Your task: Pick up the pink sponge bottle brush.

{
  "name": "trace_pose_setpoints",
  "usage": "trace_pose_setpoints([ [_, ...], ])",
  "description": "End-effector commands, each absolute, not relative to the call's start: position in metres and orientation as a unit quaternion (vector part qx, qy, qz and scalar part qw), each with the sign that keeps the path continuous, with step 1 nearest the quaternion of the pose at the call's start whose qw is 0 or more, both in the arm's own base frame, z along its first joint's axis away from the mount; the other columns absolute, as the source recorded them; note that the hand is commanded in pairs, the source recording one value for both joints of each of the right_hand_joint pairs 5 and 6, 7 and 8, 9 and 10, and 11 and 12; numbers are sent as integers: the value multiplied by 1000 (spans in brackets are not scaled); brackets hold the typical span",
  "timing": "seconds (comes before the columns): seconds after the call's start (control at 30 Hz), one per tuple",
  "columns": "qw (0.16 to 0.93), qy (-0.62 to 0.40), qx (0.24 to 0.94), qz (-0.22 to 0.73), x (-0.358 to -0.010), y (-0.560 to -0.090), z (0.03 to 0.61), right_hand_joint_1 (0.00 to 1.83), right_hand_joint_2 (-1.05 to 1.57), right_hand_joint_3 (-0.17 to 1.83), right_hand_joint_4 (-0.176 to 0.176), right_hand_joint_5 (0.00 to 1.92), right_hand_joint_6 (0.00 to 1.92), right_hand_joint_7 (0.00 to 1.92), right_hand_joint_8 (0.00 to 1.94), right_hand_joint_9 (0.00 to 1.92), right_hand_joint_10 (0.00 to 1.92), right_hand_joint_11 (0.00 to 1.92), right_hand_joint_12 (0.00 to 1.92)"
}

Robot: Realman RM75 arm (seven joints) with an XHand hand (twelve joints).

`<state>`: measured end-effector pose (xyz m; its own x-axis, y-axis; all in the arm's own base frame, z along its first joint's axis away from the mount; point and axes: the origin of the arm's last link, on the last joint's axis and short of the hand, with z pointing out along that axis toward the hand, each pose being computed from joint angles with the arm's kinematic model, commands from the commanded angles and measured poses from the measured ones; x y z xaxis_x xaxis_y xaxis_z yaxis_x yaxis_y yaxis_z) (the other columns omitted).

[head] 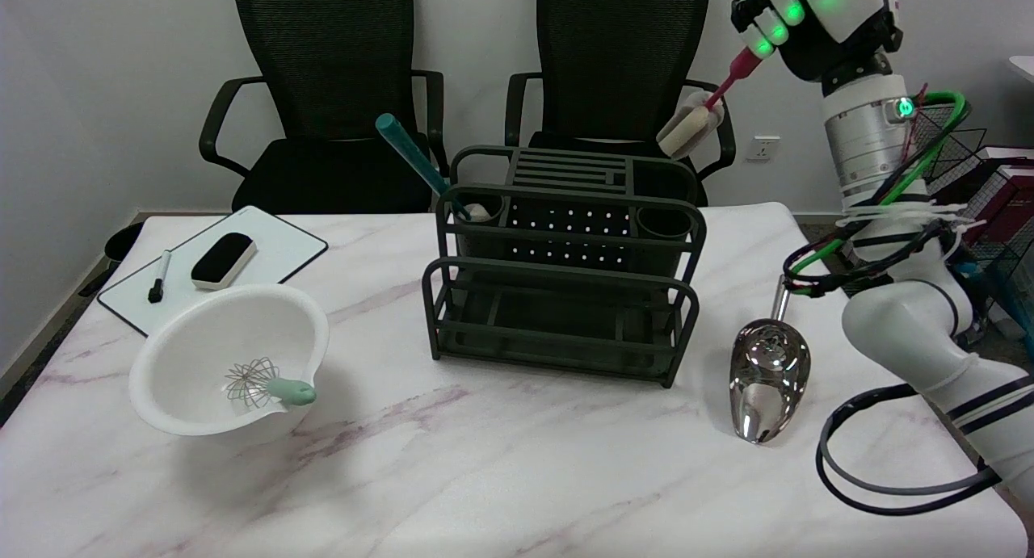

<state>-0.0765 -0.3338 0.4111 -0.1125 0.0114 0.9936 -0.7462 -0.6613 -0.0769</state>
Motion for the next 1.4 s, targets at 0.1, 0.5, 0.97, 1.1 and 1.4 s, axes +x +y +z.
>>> trace_pose_setpoints([
  [0.1,185,-333,587,715,-102,-309,387,898,1571,489,0,1920,1920,1920,1920,1920,1920,1920,1920],
  [0.5,110,-357,606,703,-109,-294,341,897,1571,504,0,1920,1920,1920,1920,1920,1920,1920,1920],
  [0.97,89,-411,604,677,-136,-270,303,903,1571,560,0,1920,1920,1920,1920,1920,1920,1920,1920],
  [1.1,106,-440,592,667,-156,-265,293,900,1571,604,0,1920,1920,1920,1920,1920,1920,1920,1920],
  [1.4,129,-471,603,631,-181,-257,276,886,1571,674,0,1920,1920,1920,1920,1920,1920,1920,1920],
])
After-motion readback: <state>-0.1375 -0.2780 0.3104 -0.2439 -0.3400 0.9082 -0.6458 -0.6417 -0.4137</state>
